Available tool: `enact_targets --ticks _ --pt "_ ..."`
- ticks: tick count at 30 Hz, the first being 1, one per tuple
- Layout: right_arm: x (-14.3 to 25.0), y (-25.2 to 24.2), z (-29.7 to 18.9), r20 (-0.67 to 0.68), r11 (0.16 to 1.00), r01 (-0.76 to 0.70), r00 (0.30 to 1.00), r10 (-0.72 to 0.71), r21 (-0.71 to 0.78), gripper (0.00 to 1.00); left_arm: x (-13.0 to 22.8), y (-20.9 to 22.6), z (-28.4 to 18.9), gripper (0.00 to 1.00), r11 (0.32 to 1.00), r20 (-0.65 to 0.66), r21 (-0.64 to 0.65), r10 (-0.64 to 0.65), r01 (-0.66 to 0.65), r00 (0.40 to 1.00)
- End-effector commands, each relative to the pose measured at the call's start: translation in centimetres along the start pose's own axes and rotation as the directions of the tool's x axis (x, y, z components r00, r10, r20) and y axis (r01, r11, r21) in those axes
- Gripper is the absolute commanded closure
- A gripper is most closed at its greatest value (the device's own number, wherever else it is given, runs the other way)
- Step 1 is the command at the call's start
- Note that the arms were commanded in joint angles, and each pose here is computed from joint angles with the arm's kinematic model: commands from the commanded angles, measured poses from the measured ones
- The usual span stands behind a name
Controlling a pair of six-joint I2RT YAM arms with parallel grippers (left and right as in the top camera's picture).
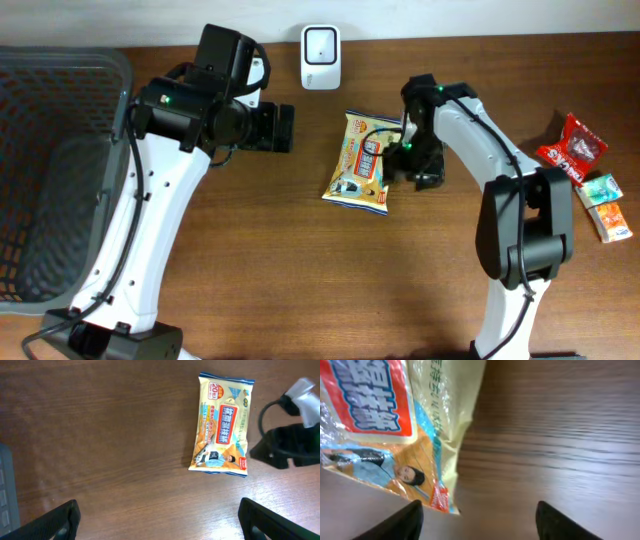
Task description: Scan the item barcode
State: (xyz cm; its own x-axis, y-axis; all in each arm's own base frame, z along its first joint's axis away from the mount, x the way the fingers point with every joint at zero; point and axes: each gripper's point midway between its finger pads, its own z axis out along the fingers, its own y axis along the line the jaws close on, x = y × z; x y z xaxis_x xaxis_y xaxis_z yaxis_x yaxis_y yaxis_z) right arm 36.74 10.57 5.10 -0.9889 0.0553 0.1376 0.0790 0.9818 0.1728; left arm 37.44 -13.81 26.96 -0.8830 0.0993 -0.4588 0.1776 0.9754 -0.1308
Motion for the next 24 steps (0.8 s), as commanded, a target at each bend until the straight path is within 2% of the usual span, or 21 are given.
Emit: enact_targets --ticks 1,2,4,5,6,7,11,13,14,15,17,19,20,21,22,23,24 --pt "-1.9 0.9 -4.5 0.123 0.999 0.048 0.991 -0.048 0.004 0.21 -0.2 -0.1 -0.5 0.01 1.000 0.017 -0.002 0.016 -0.016 1.000" --pt "-2.7 3.0 -4.6 0.159 0.993 0.093 0.984 -0.082 -0.066 0.15 -0.2 -0.1 -0.5 0.01 1.000 0.017 -0.002 0.016 -0.016 1.000" --pt "-4.1 5.2 -3.9 0.236 0.986 0.154 0.962 -0.134 -0.067 0.14 -0.2 -0.1 -0.5 0.01 1.000 0.017 -0.002 0.016 -0.016 1.000" --pt "-4.7 4.2 -3.2 0.249 0.997 0.080 0.965 -0.079 0.005 0.12 -0.2 -0.1 -0.5 0.01 1.000 0.017 -0.002 0.016 -0.016 1.000" --pt "-4.9 3.3 -2.5 0.244 0.999 0.004 0.970 -0.013 0.038 0.06 -0.2 -0.1 -0.5 0.01 1.000 0.017 -0.002 0.016 -0.016 1.000" --pt "-4.9 3.0 -1.7 0.227 0.999 -0.005 0.974 -0.003 0.034 0.00 -0.2 -0.1 -0.5 0.01 1.000 0.017 -0.002 0.016 -0.016 1.000" --pt "-5.0 2.4 2.4 0.144 0.999 -0.015 0.990 0.008 0.050 0.01 -0.2 -0.1 -0.5 0.01 1.000 0.017 -0.002 0.016 -0.016 1.000" --pt "-5.3 3.3 4.3 0.112 1.000 -0.008 0.994 0.009 -0.006 0.00 -0.2 -0.1 -0.5 0.01 1.000 0.017 -0.002 0.016 -0.016 1.000" --pt "-5.7 3.5 5.3 0.111 1.000 -0.006 0.994 0.008 -0.020 0.09 -0.2 -0.1 -0.5 0.01 1.000 0.017 -0.002 0.016 -0.016 1.000" --pt "-6.0 3.5 5.7 0.114 1.000 -0.006 0.993 0.008 -0.021 0.24 -0.2 -0.1 -0.5 0.01 1.000 0.017 -0.002 0.016 -0.016 1.000" --pt "-6.6 3.7 5.7 0.139 1.000 0.008 0.990 -0.004 -0.028 0.96 -0.2 -0.1 -0.5 0.01 1.000 0.017 -0.002 0.016 -0.016 1.000" --pt "-6.6 3.6 5.0 0.132 0.998 -0.003 0.991 0.010 -0.055 0.96 -0.2 -0.1 -0.5 0.01 1.000 0.017 -0.002 0.016 -0.016 1.000" --pt "-6.3 4.6 3.6 0.099 0.989 -0.012 0.995 0.027 -0.147 0.96 -0.2 -0.1 -0.5 0.01 1.000 0.017 -0.002 0.016 -0.016 1.000" --pt "-6.0 6.8 0.7 0.068 0.944 0.026 0.998 -0.004 -0.330 0.96 -0.2 -0.1 -0.5 0.01 1.000 0.017 -0.002 0.016 -0.016 1.000" --pt "-5.8 8.5 -2.5 0.049 0.867 0.030 0.999 -0.006 -0.498 0.96 -0.2 -0.1 -0.5 0.01 1.000 0.017 -0.002 0.016 -0.016 1.000" --pt "-5.7 10.0 -6.0 0.034 0.747 0.029 0.999 -0.008 -0.664 0.96 -0.2 -0.1 -0.5 0.01 1.000 0.017 -0.002 0.016 -0.016 1.000" --pt "-5.4 10.7 -8.1 0.003 0.646 0.007 1.000 -0.007 -0.763 0.96 -0.2 -0.1 -0.5 0.01 1.000 0.017 -0.002 0.016 -0.016 1.000"
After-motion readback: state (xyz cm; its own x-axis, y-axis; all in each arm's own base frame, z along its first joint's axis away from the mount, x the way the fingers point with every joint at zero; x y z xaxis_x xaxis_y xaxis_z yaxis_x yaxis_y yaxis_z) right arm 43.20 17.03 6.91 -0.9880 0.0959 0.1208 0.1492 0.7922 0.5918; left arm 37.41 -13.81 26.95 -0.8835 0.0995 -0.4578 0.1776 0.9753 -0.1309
